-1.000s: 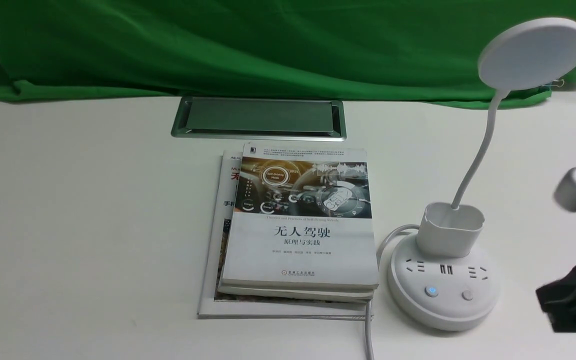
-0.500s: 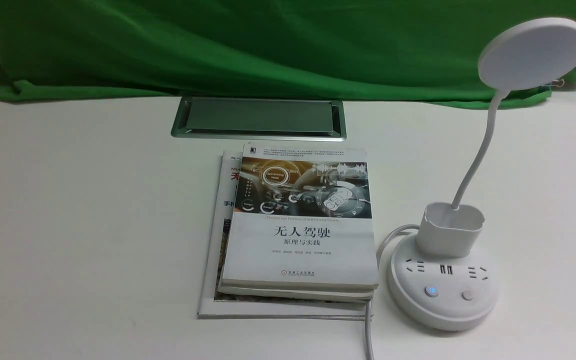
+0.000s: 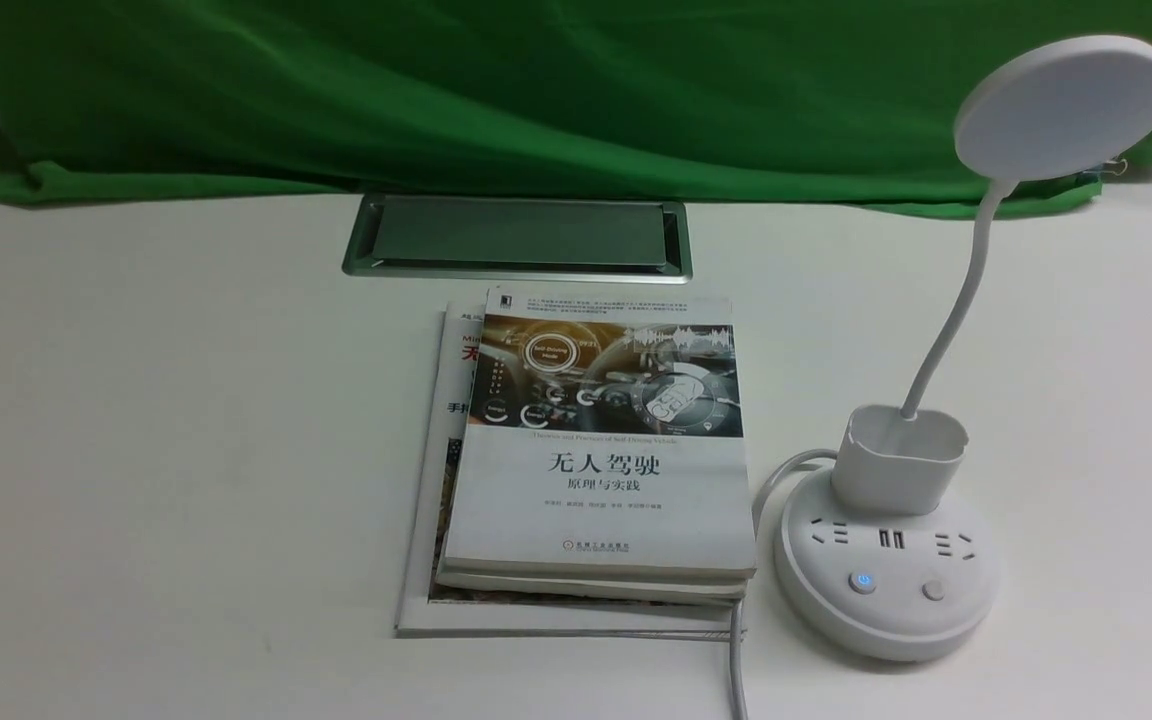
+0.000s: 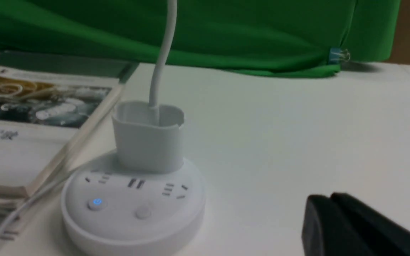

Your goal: Turn off the desk lamp on the white desktop by hand.

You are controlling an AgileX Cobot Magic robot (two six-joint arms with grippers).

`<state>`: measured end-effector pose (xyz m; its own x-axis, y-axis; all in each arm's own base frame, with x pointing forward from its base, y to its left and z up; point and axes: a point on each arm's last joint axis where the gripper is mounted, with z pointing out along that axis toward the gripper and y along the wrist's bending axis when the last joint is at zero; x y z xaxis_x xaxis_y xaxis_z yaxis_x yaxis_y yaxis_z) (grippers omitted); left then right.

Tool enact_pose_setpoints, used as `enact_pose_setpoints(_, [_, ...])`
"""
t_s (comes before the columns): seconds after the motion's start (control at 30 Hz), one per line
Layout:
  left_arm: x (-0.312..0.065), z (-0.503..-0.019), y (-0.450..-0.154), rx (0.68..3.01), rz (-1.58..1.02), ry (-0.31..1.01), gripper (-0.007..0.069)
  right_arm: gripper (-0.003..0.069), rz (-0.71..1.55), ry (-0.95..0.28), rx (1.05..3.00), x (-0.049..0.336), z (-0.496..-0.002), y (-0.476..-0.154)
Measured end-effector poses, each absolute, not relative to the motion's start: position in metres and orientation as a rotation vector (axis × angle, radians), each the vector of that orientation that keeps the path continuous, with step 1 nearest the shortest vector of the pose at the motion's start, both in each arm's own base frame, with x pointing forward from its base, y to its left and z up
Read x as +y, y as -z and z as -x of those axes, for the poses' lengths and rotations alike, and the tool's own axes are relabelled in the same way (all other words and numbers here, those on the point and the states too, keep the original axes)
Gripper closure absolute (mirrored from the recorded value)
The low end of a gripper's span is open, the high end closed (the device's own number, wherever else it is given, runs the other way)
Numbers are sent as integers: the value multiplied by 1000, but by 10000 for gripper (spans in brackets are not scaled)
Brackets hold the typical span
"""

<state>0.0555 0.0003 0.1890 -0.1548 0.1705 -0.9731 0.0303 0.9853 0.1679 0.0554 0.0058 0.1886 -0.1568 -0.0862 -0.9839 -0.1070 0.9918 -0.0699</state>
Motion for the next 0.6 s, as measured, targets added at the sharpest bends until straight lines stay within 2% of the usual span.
enact_pose_setpoints(0.6, [0,-55,-189,1726,-152,-124,606,596,155,-27,1739,6,-55,-188])
